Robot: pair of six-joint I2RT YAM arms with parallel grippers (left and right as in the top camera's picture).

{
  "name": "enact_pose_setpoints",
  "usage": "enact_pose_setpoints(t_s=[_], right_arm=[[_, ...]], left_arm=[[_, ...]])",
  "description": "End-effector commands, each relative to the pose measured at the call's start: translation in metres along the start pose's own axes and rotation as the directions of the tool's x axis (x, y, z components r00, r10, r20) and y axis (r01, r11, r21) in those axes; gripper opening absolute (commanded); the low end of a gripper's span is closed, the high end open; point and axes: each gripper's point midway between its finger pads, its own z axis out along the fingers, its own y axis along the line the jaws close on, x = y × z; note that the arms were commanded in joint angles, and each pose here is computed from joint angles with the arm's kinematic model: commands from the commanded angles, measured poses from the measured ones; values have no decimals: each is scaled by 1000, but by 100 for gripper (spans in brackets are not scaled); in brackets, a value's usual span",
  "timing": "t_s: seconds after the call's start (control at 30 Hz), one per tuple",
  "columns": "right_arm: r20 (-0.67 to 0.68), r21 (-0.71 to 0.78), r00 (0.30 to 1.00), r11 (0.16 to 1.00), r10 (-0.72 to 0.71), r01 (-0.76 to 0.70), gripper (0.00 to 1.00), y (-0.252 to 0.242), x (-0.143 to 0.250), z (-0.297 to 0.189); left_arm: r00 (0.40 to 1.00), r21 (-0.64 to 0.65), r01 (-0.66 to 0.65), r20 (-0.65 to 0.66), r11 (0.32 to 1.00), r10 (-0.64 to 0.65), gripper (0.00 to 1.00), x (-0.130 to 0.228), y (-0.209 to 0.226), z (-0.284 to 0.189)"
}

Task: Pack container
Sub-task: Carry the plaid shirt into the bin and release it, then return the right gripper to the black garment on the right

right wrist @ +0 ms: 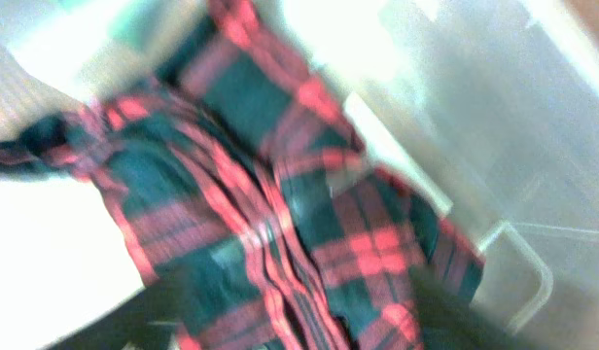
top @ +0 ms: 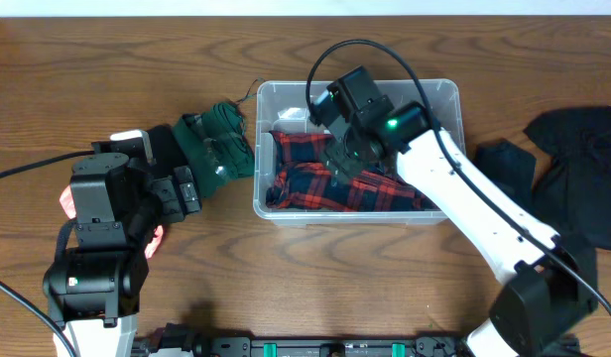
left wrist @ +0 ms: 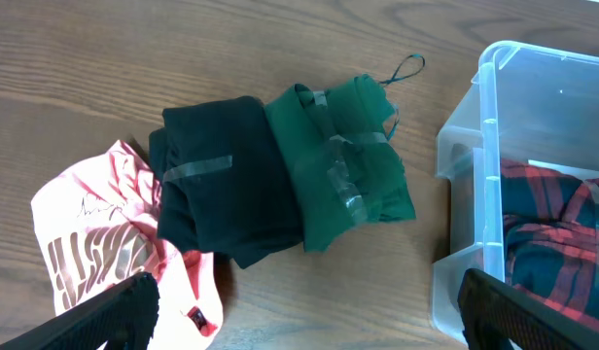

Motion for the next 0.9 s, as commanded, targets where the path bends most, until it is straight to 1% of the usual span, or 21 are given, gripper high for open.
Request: enact_pose_setpoints(t_s=[0.0, 0.03, 0.07, 0.13, 0.3, 0.43, 0.53, 0.67, 0.7, 0.77, 0.87], right_arm=[[64, -84, 998, 996, -6, 12, 15, 22, -14, -10], [52, -104, 999, 995, 11, -6, 4, 27, -13, -6], [28, -116, 999, 993, 37, -33, 1, 31, -10, 2], [-24, -127, 997, 989, 69, -72, 1, 38, 0, 17], [-188, -158, 982, 985, 34, -64, 1, 62, 41, 65], [-274, -169, 962, 983, 18, -67, 1, 70, 64, 89], [-301, -171, 954, 983, 17, -71, 1, 71, 71, 97], [-273, -151, 962, 986, 24, -67, 1, 64, 62, 91], [-258, -130, 966, 989, 32, -67, 2, 58, 57, 85], [-214, -61, 974, 994, 76, -91, 8, 39, 41, 66], [-102, 81, 982, 985, 159, -151, 26, -2, 16, 19]], left_arm=[[1000, 5, 7, 21, 1000, -7, 98, -7, -2, -5], [1000, 5, 7, 22, 1000, -7, 98, -7, -2, -5], [1000, 5, 7, 21, 1000, -7, 98, -7, -2, -5], [1000, 5, 7, 21, 1000, -7, 98, -7, -2, -5], [1000, 5, 7, 21, 1000, -7, 98, -7, -2, -5], [1000, 5, 7, 21, 1000, -7, 98, -7, -2, -5], [1000, 5, 7, 21, 1000, -7, 98, -7, -2, -5], [1000, 5, 7, 21, 1000, -7, 98, -7, -2, -5], [1000, 5, 7, 21, 1000, -7, 98, -7, -2, -5], [1000, 5, 7, 21, 1000, -7, 98, -7, -2, -5], [1000, 5, 7, 21, 1000, -7, 98, -7, -2, -5]])
